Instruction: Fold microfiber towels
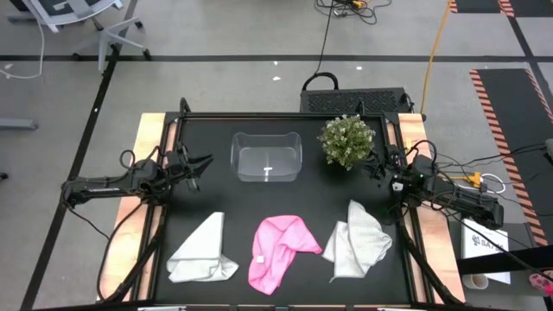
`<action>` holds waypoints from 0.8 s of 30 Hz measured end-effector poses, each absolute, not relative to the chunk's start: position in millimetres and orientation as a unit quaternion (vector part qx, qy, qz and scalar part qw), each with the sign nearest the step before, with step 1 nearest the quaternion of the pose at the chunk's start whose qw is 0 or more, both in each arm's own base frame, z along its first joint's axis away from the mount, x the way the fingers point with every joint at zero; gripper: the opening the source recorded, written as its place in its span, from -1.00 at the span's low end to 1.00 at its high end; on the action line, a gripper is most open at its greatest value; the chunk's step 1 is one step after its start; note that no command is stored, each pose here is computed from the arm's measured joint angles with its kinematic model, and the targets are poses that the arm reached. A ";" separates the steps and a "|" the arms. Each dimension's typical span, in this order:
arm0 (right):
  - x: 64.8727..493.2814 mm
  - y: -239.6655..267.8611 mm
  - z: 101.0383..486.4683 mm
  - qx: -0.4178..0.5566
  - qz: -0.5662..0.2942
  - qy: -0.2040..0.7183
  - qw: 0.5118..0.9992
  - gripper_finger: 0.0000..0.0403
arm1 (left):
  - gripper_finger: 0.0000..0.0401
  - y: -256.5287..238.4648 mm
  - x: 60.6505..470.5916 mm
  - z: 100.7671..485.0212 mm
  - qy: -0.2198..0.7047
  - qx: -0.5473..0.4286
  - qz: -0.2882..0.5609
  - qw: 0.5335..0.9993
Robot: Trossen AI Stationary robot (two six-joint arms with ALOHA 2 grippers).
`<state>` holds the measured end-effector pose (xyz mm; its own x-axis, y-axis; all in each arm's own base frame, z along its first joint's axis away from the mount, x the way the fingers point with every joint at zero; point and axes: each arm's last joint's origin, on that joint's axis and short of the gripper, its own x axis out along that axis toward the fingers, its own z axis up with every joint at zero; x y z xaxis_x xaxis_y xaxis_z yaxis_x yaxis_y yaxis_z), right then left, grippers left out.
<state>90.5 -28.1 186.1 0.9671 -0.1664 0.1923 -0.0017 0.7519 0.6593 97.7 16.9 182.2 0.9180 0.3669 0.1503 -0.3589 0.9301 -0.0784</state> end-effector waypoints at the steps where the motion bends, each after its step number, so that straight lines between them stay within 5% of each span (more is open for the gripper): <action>1: 90.5 -28.2 186.0 0.349 -0.044 -0.120 0.928 -1.00 | -0.70 16.8 97.7 182.2 -0.081 -0.025 0.185 0.979; 24: 90.5 -28.1 186.0 0.345 -0.045 -0.120 0.930 -1.00 | -0.70 16.8 97.7 182.3 -0.082 -0.025 0.185 0.979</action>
<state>90.5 -28.1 186.0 0.9673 -0.1658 0.1920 0.0002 0.7574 0.6530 97.7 16.8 182.3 0.9181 0.3666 0.1507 -0.3586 0.9302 -0.0785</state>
